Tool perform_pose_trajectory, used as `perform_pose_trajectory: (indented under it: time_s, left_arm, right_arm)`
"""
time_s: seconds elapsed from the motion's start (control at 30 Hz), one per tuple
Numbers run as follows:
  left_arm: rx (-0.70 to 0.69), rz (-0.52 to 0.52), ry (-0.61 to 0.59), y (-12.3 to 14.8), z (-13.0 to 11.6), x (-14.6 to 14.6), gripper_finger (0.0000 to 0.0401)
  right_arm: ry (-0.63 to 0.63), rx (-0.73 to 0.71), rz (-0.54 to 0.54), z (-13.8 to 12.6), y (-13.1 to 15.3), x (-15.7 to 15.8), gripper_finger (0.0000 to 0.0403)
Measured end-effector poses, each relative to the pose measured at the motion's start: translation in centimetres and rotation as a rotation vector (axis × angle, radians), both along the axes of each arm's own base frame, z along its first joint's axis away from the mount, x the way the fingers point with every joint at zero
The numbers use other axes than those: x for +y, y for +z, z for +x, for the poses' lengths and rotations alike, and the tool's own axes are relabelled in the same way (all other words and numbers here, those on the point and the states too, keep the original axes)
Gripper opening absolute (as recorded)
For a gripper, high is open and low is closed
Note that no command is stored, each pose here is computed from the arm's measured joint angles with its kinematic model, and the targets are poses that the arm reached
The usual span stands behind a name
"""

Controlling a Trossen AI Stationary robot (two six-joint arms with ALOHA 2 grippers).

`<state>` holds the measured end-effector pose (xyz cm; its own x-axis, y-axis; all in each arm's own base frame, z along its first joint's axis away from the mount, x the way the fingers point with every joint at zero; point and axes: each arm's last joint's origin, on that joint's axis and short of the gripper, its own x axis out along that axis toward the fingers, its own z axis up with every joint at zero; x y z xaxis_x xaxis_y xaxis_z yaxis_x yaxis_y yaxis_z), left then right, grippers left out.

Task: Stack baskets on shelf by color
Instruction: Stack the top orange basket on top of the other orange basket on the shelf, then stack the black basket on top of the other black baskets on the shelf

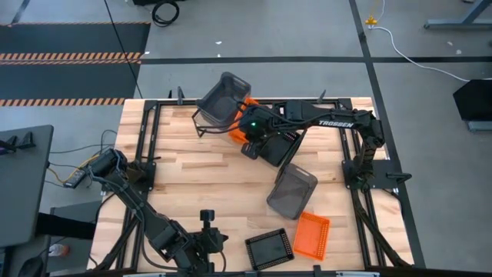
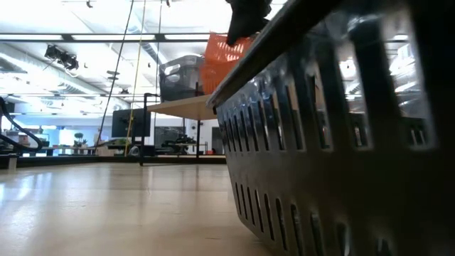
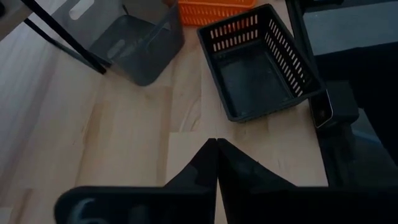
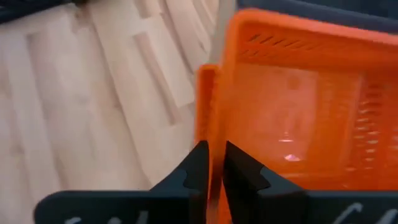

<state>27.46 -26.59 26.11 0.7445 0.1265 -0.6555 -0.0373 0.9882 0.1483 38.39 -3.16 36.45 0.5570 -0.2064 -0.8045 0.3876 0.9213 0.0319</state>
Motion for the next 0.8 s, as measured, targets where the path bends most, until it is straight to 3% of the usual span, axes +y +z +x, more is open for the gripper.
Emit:
perform_pose_trajectory:
  time_s: [0.2,0.5,0.67,0.8]
  left_arm:
    - [0.0,-0.001,0.001,0.0,0.0,0.0,0.0021]
    - [0.004,-0.001,0.005,0.0,-0.1,0.0,0.0022]
    - [0.009,0.005,0.005,-0.1,-0.1,0.1,0.0017]
    - [0.023,0.038,-0.011,-0.7,0.1,-0.1,0.0018]
  right_arm:
    - [0.027,-0.024,0.06,0.2,0.1,0.4,0.0079]
    - [0.042,-0.009,0.053,0.1,0.0,0.4,0.009]
    - [0.039,0.059,0.066,-0.8,0.0,0.4,0.009]
    - [0.074,0.169,0.136,-1.9,-0.4,1.6,0.009]
